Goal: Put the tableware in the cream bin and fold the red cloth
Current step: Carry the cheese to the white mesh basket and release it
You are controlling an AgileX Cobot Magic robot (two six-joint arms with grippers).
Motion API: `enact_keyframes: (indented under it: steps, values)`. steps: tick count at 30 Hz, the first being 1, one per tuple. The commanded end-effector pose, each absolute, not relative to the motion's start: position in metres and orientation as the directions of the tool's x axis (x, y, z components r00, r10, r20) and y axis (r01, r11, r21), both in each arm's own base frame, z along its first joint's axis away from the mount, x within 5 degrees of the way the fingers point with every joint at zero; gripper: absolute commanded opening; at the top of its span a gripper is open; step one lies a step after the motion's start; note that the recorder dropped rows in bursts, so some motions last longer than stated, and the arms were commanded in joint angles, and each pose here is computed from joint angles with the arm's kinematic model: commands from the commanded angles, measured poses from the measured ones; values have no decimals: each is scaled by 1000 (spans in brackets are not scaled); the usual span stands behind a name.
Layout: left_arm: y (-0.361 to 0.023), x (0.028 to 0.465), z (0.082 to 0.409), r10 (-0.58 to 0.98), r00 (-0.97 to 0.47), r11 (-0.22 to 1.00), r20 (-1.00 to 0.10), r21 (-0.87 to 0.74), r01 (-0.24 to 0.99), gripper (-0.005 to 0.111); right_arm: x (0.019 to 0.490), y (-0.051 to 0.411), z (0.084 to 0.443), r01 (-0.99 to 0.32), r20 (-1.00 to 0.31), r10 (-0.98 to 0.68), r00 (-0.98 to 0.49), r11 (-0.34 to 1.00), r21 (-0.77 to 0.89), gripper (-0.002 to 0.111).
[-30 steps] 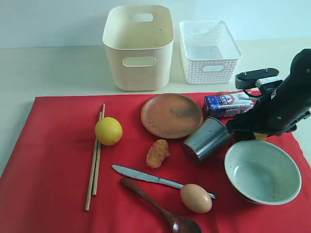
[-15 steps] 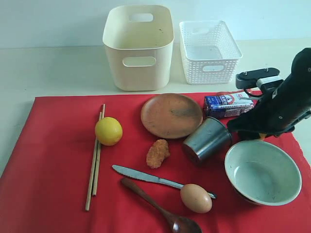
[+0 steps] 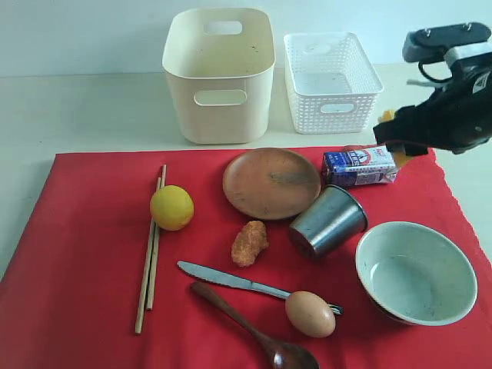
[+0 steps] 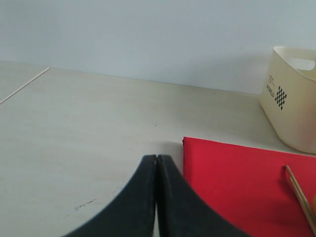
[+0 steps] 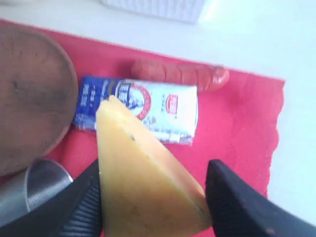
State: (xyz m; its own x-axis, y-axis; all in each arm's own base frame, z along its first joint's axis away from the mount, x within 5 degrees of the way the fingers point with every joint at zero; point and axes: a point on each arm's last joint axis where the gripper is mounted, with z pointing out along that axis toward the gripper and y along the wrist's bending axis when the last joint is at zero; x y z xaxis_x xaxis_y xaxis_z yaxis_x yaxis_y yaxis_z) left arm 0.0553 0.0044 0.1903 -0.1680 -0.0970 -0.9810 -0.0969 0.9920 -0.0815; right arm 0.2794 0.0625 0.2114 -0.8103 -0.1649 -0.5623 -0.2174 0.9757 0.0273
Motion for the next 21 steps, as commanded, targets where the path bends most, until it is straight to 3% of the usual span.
enact_keyframes:
  steps: [1,10,21]
  values:
    - [4,55,190,-101,-161,992,-982,-86,-96,2,291,66,243,-222,-707,-143,-692,975,20,0]
    - [4,55,190,-101,-161,992,-982,-86,-96,2,338,75,273,-218,-830,-110,-547,976,15,0]
    - [4,55,190,-101,-161,992,-982,-86,-96,2,423,94,243,-217,-828,-110,-550,976,14,0]
